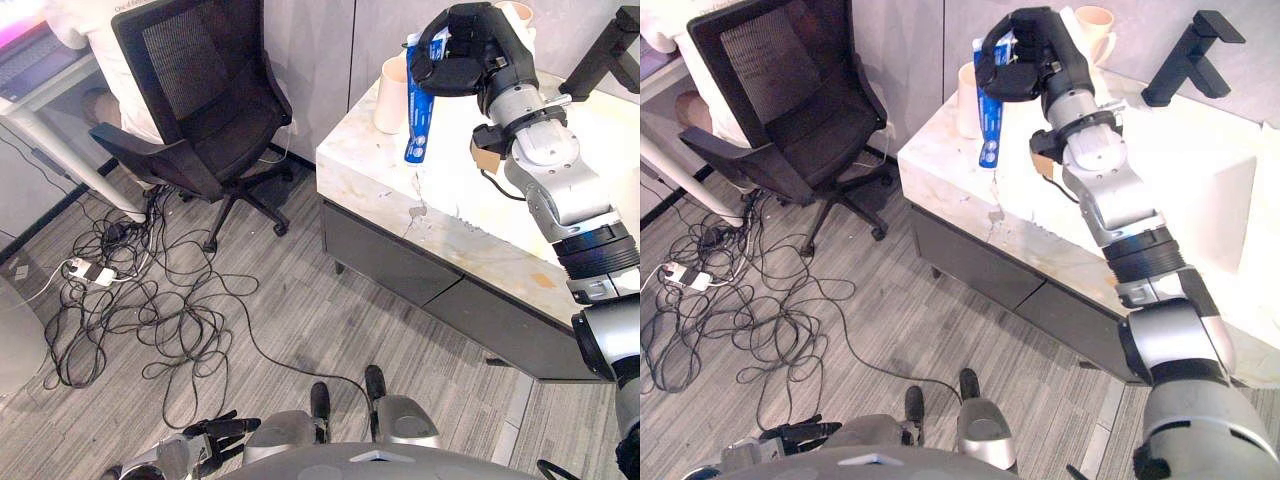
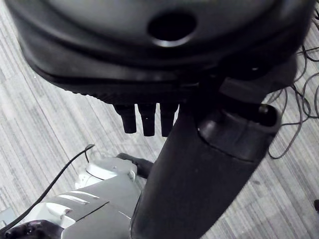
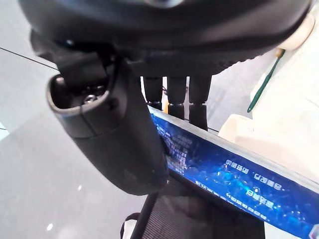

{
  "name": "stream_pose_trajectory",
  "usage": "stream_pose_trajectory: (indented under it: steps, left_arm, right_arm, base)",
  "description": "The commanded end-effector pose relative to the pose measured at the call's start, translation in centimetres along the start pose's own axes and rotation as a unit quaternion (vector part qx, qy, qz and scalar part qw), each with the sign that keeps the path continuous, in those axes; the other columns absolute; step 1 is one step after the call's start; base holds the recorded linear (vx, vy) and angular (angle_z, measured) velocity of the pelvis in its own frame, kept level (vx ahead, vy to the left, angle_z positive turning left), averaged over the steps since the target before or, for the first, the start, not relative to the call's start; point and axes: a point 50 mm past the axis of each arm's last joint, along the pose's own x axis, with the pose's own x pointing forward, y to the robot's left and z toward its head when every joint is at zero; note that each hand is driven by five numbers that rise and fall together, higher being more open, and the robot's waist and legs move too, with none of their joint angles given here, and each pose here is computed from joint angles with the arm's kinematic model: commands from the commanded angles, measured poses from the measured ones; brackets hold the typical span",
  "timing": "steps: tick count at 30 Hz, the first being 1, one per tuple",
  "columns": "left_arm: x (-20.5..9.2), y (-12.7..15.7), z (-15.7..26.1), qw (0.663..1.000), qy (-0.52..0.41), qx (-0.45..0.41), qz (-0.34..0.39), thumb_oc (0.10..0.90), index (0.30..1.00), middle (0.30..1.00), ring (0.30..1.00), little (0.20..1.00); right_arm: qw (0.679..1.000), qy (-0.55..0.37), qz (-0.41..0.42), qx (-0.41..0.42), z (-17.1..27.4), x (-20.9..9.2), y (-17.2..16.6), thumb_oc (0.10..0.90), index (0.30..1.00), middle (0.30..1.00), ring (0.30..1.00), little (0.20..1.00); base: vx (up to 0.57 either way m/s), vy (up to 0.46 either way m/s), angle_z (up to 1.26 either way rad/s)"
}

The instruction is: Organize the bathroom.

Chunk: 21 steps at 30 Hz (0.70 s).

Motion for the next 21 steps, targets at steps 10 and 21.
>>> stream_pose_trajectory:
  steps: [10,21]
  left_arm:
    - [-1.1,3.3,-2.3,0.999,0.005,0.012,0.049,0.8,0.9,0.9,0.9,0.9]
    - [-1.4,3.9,-3.6,0.998,0.008,-0.005,0.058,0.8,0.9,0.9,0.9,0.9]
  right_arm:
    - [0.945,-0.271,-0.181,-0.035,11.5,0.7,-5.5,0.4,0.3,0.3,0.3,0.3]
    - [0.927,-0.266,-0.251,-0.086,11.5,1.0,-7.8,0.4,0.3,0.3,0.3,0.3]
  base:
    - [0.06,-0.028,0.05]
    - [0.05,-0.033,0.15]
